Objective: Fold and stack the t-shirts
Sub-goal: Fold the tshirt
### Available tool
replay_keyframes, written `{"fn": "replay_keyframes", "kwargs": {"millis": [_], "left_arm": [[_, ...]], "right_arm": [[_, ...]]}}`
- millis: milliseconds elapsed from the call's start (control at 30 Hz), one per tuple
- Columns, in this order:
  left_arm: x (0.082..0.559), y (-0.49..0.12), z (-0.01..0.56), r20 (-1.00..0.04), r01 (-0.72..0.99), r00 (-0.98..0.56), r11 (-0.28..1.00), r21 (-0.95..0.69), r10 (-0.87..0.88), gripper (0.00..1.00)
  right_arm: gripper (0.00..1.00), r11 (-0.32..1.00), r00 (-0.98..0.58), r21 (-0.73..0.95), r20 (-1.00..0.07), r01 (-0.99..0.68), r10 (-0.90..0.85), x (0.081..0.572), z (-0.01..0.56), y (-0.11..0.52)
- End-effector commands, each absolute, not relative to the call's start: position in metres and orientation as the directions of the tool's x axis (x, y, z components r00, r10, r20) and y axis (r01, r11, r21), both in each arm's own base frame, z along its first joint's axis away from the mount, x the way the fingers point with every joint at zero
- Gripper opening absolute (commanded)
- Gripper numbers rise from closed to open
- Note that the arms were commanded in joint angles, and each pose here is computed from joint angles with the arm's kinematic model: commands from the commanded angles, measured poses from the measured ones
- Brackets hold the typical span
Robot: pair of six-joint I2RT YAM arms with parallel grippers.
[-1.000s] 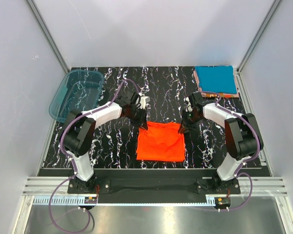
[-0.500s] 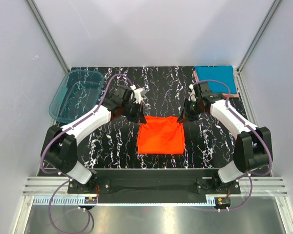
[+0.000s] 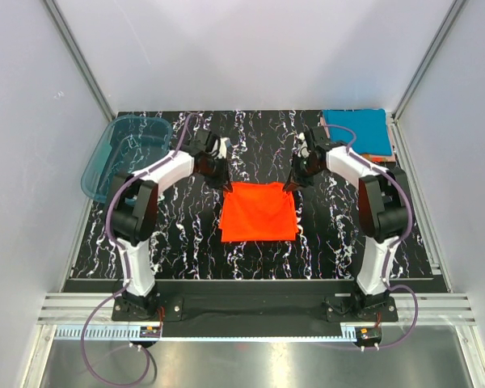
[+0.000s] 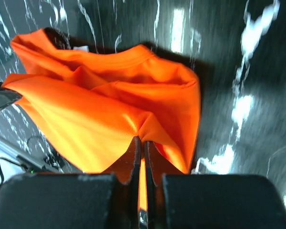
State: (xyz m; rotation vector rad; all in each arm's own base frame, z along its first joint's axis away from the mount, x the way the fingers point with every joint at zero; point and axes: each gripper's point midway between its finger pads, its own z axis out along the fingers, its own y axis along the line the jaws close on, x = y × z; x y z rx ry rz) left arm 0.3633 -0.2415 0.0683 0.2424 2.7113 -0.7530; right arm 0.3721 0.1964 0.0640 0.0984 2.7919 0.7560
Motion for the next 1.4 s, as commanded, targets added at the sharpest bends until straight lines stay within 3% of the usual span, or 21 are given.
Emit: {"fn": "replay_keyframes", "kwargs": {"millis": [0, 133, 400, 467, 533, 733, 933, 1067, 1200, 1367], "left_arm": [[0.396, -0.241, 0.087, -0.409, 0.243, -0.912, 0.846, -0.474, 0.032, 0.02], [0.409, -0.237, 0.06, -0.347, 0.184, -0.938, 0.875, -0.448, 0.02, 0.02], [0.449, -0.213, 0.057, -0.414, 0.141, -0.91, 0.933, -0.331, -0.009, 0.05], [0.458, -0.202, 0.055, -0.414, 0.115, -0.91, 0.944, -0.311, -0.026, 0.13], [0.465, -0.197, 0.058, -0.414, 0.104, -0.91, 0.951, -0.292, -0.028, 0.28], [0.461, -0.197, 0.095, -0.467, 0.113, -0.883, 0.944, -0.31, -0.047, 0.47], [0.43, -0.211, 0.137, -0.49, 0.171, -0.871, 0.909, -0.379, -0.04, 0.47], [0.399, -0.243, 0.156, -0.504, 0.282, -0.864, 0.823, -0.492, -0.005, 0.47], [0.376, -0.261, 0.135, -0.433, 0.272, -0.901, 0.779, -0.564, 0.001, 0.43], [0.371, -0.247, 0.115, -0.428, 0.224, -0.904, 0.836, -0.501, -0.015, 0.44]], "right_arm": [[0.04, 0.859, -0.93, 0.508, -0.342, -0.063, 0.133, 0.419, 0.083, 0.195], [0.08, 0.866, -0.941, 0.5, -0.299, -0.014, 0.158, 0.436, 0.056, 0.191], [0.17, 0.865, -0.935, 0.5, -0.289, 0.035, 0.205, 0.468, 0.042, 0.184], [0.22, 0.871, -0.934, 0.489, -0.29, 0.044, 0.21, 0.473, 0.041, 0.18], [0.37, 0.872, -0.936, 0.487, -0.285, 0.046, 0.208, 0.476, 0.045, 0.178], [0.59, 0.904, -0.936, 0.427, -0.303, 0.032, 0.176, 0.472, 0.074, 0.166], [0.65, 0.908, -0.939, 0.419, -0.301, 0.024, 0.164, 0.451, 0.099, 0.164], [0.87, 0.867, -0.951, 0.498, -0.27, -0.004, 0.151, 0.429, 0.102, 0.177], [1.0, 0.847, -0.956, 0.528, -0.275, -0.06, 0.104, 0.41, 0.091, 0.18], [1.0, 0.807, -0.954, 0.578, -0.291, -0.119, 0.068, 0.41, 0.085, 0.188]]}}
